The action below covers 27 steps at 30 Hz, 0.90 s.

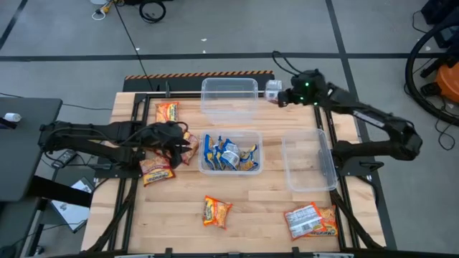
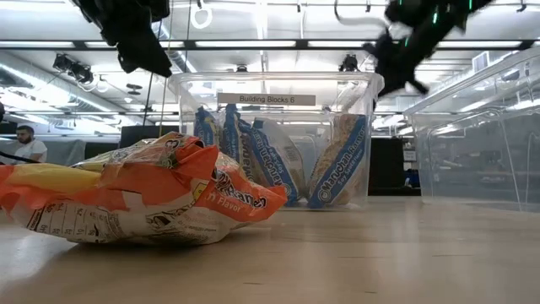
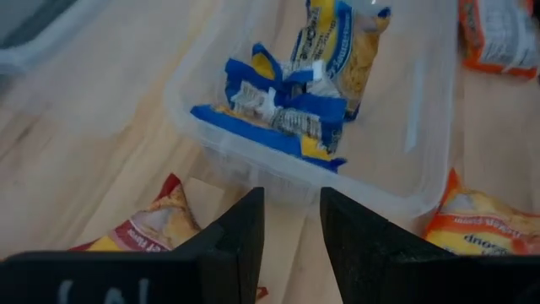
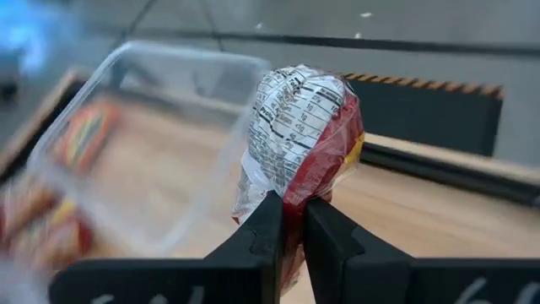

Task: Sort Maruchan noodles
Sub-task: Put the red noodle pack into the bottom right transparent bin

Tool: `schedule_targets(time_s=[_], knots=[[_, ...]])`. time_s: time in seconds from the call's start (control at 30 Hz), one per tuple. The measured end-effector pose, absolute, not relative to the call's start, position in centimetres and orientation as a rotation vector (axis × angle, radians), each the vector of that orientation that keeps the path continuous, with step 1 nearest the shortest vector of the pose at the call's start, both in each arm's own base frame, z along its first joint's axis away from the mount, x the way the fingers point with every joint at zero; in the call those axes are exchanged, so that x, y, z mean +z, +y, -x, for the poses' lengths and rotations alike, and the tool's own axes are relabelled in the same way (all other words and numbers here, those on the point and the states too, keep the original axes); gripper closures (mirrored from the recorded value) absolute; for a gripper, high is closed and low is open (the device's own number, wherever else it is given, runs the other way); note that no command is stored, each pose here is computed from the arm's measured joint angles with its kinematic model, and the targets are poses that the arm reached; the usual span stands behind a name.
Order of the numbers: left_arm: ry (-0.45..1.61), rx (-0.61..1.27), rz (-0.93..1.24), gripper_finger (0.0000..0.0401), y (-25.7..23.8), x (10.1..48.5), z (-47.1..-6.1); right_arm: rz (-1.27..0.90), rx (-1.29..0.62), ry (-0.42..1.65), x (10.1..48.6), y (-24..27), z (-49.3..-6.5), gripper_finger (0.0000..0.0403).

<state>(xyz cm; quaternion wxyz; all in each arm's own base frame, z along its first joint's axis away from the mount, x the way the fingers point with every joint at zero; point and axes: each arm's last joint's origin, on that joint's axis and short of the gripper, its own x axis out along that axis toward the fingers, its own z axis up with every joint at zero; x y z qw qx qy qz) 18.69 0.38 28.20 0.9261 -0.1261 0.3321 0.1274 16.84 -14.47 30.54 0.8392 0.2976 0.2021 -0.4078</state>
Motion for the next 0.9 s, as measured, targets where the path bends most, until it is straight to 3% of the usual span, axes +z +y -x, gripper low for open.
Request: schedule_targets(time_s=[0.23,0.37,0.5,0.63,0.9], knots=[[0.624,0.267,0.248,0.0278,0.4,29.1,-17.7,-0.413,-0.606,0.740,38.7,-8.1,-15.8,0.0363],[0.608,0.286,0.207,0.0278,0.5,29.3,-17.4,-0.344,-0.441,0.918,40.8,-4.5,-15.0,0.0363],[0.603,0.306,0.191,0.0278,0.6,29.3,-17.5,-0.284,-0.316,1.132,40.1,-1.9,-14.1,0.0363],[0.604,0.306,0.190,0.0278,0.6,29.3,-17.5,-0.226,-0.263,1.219,38.4,-0.5,-14.7,0.0363],[0.608,0.258,0.270,0.0278,0.4,29.5,-16.8,-0.006,-0.129,1.483,32.9,0.2,-16.2,0.0363]])
